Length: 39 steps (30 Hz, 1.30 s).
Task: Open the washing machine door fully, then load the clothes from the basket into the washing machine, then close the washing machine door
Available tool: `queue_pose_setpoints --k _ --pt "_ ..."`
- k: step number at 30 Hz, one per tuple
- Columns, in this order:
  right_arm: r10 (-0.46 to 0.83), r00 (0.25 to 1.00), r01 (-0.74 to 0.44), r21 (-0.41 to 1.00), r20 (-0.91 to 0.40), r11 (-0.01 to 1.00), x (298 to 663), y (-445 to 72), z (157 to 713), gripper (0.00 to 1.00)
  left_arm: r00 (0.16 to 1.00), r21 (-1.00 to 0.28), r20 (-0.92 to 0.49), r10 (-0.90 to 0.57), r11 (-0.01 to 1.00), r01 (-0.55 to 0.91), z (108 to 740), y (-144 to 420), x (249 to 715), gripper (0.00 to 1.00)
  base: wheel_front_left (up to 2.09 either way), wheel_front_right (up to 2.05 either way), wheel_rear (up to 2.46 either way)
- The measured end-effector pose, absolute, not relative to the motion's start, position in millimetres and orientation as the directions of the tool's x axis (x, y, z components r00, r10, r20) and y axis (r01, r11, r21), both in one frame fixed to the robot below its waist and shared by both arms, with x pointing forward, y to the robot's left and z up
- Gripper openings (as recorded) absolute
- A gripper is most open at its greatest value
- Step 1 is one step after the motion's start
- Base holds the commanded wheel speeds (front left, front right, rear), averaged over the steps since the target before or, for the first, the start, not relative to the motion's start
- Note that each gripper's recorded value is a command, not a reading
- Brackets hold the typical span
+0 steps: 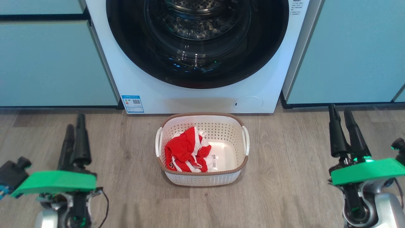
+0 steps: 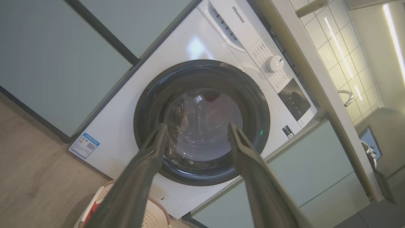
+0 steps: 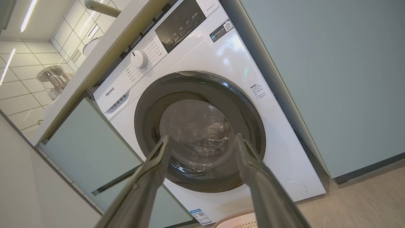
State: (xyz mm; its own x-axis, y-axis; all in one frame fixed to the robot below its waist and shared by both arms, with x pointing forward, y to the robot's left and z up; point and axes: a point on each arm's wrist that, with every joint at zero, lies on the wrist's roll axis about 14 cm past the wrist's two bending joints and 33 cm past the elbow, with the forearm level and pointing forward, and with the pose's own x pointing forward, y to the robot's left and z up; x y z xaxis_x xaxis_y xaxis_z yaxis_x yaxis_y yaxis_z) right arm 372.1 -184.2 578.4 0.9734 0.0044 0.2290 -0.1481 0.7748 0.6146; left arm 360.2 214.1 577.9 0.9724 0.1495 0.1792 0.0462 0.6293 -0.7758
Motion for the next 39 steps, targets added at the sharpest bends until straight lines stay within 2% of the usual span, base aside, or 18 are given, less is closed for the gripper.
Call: queue_pose_setpoints --k 5,11,19,30,39 --pt "0.021 0.969 -0.160 0.563 0.245 0.811 371.2 -179.6 583.5 1.00 0.972 -0.733 0.198 0.128 0.678 0.060 584.7 203.0 360.7 1.00 0.00 0.00 0.00" --pt "0.040 0.963 -0.164 0.464 0.265 0.870 369.8 -174.0 588.1 1.00 0.966 -0.610 0.247 0.074 0.787 0.096 598.2 179.8 360.1 1.00 0.00 0.00 0.00" --pt "0.063 0.965 -0.154 0.359 0.255 0.920 368.8 -168.0 581.8 1.00 0.967 -0.484 0.253 0.019 0.868 0.110 596.8 156.6 357.9 1.00 0.00 0.00 0.00" --pt "0.043 0.990 -0.091 0.373 0.135 0.923 364.0 -172.3 536.9 1.00 0.992 -0.335 0.120 -0.027 0.940 0.066 543.9 141.2 349.6 1.00 0.00 0.00 0.00" --pt "0.037 0.994 -0.068 0.299 0.107 0.952 361.6 -175.9 523.9 1.00 0.988 -0.202 0.149 -0.031 0.977 0.062 547.2 135.1 347.5 1.00 0.00 0.00 0.00"
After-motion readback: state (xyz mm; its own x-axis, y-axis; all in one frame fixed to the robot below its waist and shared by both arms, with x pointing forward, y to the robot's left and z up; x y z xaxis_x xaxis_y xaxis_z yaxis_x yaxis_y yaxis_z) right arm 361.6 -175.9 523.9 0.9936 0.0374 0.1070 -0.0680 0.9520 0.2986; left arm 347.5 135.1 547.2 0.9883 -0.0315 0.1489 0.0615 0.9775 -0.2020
